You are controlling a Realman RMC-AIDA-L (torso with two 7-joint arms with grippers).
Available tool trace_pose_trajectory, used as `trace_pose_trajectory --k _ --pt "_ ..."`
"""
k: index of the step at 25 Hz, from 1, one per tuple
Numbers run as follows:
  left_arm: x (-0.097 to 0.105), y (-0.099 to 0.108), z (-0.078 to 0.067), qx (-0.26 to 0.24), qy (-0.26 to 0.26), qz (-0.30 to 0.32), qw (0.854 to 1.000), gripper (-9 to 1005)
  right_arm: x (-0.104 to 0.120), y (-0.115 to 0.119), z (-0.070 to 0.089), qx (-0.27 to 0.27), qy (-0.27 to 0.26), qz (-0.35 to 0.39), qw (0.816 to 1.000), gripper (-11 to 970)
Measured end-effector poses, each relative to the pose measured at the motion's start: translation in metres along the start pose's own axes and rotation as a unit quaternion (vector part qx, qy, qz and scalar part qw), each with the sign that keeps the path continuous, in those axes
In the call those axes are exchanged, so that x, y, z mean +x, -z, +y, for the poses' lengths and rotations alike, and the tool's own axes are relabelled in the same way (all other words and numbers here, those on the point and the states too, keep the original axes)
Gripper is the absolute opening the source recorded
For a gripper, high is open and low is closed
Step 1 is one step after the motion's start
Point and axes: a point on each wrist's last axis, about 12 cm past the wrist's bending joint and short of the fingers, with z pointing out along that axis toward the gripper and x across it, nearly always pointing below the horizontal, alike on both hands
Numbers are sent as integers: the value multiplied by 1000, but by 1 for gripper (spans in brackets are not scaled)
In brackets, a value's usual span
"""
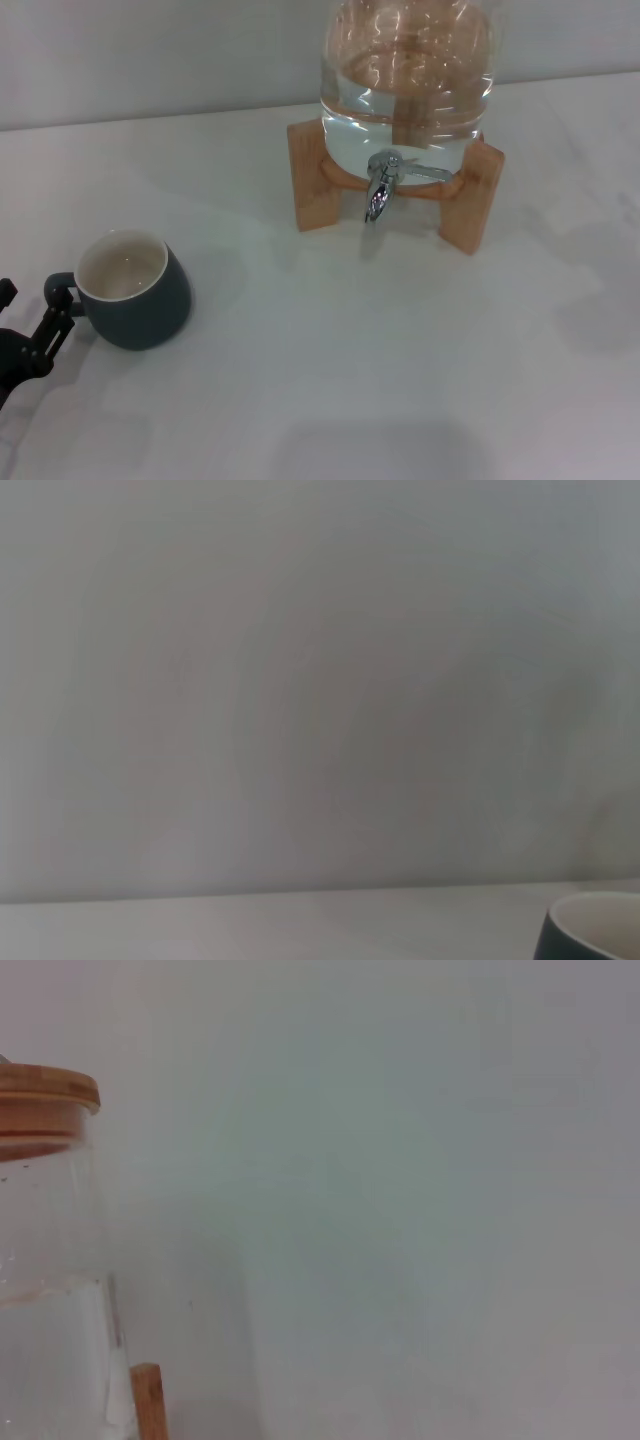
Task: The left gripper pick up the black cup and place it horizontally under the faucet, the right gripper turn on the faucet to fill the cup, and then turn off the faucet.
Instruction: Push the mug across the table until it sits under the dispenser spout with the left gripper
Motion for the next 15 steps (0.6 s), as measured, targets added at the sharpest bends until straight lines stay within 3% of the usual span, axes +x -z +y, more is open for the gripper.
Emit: trace_pose_trajectory --k 15 --pt "4 2 1 -7 -1 14 1000 682 0 -1 0 1 0 0 1000 854"
